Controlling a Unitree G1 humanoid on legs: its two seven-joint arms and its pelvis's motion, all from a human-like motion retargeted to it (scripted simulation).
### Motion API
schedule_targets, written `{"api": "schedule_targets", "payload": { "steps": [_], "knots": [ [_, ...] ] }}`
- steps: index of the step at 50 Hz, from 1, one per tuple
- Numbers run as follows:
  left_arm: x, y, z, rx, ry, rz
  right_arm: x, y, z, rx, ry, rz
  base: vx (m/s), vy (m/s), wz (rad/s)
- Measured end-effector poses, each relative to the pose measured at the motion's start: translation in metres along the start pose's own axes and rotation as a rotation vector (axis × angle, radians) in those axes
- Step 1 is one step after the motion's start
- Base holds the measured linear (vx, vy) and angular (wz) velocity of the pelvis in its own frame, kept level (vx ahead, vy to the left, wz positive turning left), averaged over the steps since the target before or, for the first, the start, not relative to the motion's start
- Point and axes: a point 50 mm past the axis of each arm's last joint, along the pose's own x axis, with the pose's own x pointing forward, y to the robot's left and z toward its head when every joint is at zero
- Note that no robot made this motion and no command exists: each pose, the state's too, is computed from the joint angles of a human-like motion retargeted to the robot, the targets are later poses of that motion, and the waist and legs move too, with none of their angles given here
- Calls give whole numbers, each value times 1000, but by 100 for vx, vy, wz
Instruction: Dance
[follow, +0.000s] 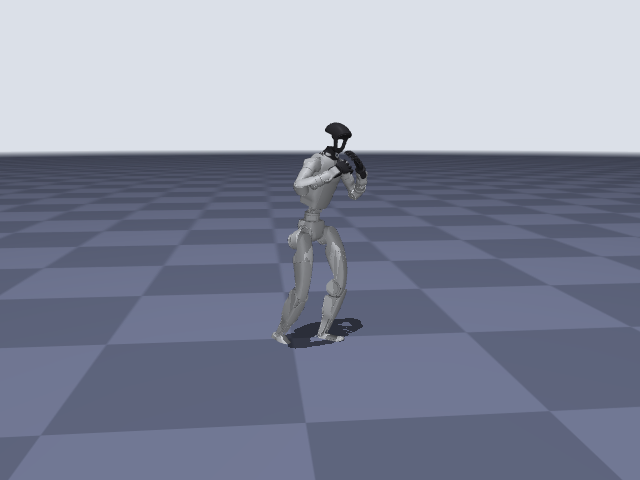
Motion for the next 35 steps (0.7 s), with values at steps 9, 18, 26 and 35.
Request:
{"api": "schedule_targets", "payload": {
  "steps": [9, 18, 26, 35],
  "knots": [
    [-10, 5, -9, 4, 106, -25, 2, 0, 2, -77, 25, 11, 1, 0, -1],
    [-27, 24, -12, 49, 219, 54, -12, -10, 6, -213, 110, -119, 0, 0, 0],
    [-40, 35, -9, 45, 281, 133, -20, -13, 10, -291, 147, -222, 0, 0, 0],
    [-49, 38, -11, -53, 290, 180, -31, -21, 6, -358, 161, -431, -2, 2, -42]
  ]
}}
